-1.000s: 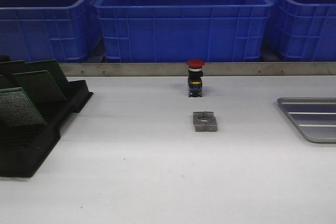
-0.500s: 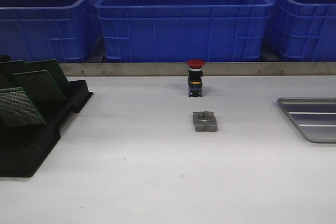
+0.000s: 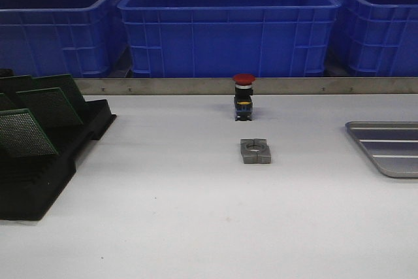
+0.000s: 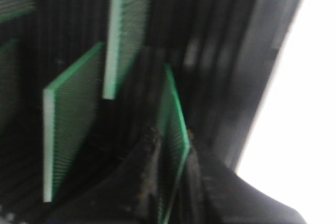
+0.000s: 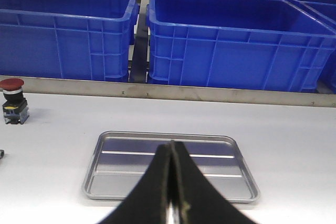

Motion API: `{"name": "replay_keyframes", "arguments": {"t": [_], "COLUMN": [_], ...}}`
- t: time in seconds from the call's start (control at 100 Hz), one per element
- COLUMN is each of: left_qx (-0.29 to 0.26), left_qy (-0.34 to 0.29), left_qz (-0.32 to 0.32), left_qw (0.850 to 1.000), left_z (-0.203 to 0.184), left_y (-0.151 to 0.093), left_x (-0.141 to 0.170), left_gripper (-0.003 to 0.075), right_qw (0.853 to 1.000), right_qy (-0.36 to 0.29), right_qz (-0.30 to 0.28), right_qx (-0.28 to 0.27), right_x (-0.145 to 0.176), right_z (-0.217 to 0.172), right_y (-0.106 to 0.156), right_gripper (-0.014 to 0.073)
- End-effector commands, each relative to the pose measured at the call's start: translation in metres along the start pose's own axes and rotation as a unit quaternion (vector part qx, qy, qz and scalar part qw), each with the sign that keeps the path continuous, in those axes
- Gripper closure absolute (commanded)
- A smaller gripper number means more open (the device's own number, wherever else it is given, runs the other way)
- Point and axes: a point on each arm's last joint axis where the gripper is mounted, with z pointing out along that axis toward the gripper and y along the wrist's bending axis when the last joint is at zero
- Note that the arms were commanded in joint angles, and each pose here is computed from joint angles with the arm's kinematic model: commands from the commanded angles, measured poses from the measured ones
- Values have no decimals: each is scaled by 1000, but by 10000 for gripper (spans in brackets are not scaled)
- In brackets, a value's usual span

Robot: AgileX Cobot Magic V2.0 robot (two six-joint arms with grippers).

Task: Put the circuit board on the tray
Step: 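Grasp the edge of a green circuit board in the rack with the left gripper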

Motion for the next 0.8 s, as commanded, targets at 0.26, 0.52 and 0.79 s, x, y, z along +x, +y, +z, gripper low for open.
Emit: {"name": "replay_keyframes", "arguments": {"t": [0.26, 0.52, 0.79], "left_qx": [-59, -108, -43], "left_qy": [-3, -22, -87], "left_qz": [18, 18, -43], "left_qw": [998, 994, 994], "left_z": [-38, -87, -109], "left_y": [7, -2, -26], "left_x": [-1, -2, -10], "left_gripper": [741, 741, 741], "right_qw": [998, 998, 998], "right_qy": [-57, -57, -57], "right_qz": [-6, -6, -6], "right_qx": [0, 0, 0], "right_x": [-13, -13, -13], "right_z": [-3, -3, -3], "right_y": [0, 0, 0], "right_gripper": [656, 656, 656]}}
